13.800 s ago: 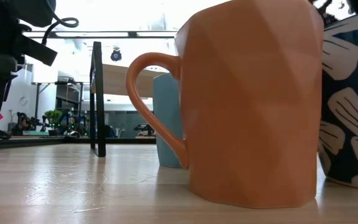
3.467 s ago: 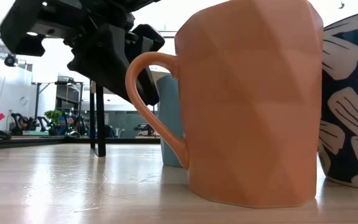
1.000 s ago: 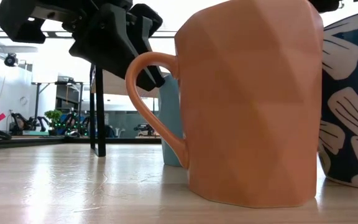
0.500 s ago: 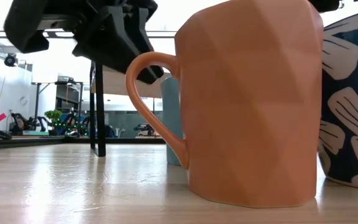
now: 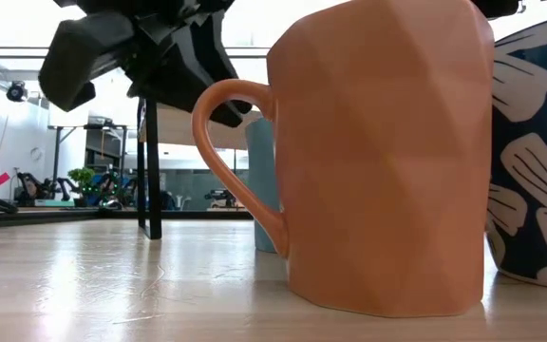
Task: Stack small to large cups/mugs on shelf
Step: Put the orange mug on the shelf
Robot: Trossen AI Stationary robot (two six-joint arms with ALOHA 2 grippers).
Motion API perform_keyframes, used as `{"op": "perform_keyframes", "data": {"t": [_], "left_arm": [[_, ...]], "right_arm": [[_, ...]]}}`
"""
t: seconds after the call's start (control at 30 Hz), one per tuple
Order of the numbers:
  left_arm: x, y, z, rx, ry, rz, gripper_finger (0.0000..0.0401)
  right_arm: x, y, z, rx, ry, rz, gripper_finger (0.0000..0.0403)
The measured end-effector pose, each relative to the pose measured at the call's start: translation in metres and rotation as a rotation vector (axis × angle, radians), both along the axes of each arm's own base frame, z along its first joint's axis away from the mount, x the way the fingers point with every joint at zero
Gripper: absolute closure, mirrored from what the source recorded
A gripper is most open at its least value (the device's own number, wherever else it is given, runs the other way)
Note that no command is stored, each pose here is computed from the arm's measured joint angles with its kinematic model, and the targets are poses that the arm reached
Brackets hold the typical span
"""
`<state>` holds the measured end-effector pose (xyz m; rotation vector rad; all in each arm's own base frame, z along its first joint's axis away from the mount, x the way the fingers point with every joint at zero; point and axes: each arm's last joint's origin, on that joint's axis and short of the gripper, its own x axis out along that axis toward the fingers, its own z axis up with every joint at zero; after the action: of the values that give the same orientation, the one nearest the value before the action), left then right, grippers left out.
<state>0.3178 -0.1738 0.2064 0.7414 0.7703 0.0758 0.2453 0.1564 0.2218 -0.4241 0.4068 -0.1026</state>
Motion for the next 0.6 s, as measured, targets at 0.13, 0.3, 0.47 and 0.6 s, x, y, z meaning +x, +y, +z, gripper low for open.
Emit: {"op": "perform_keyframes", "data": {"t": [0.13, 0.3, 0.47, 0.6], "left_arm": [[-0.0001, -0.0007, -0.0008, -0.019, 0.013, -0.018, 0.0309], [-0.0001, -0.0007, -0.0009, -0.019, 0.012, -0.018, 0.0309], [0.0001, -0.0005, -0.0011, -0.02, 0.012, -0.017, 0.0309], [0.0003, -0.0005, -0.0011, -0.021, 0.011, -0.017, 0.0309]], "right_arm": [[0.0, 0.0, 0.0, 0.0, 0.0, 0.0, 0.0193], [0.0, 0.0, 0.0, 0.0, 0.0, 0.0, 0.0193], [0.0, 0.0, 0.0, 0.003, 0.0, -0.001, 0.0193], [0.0, 0.0, 0.0, 0.003, 0.0, -0.001, 0.0193]]}}
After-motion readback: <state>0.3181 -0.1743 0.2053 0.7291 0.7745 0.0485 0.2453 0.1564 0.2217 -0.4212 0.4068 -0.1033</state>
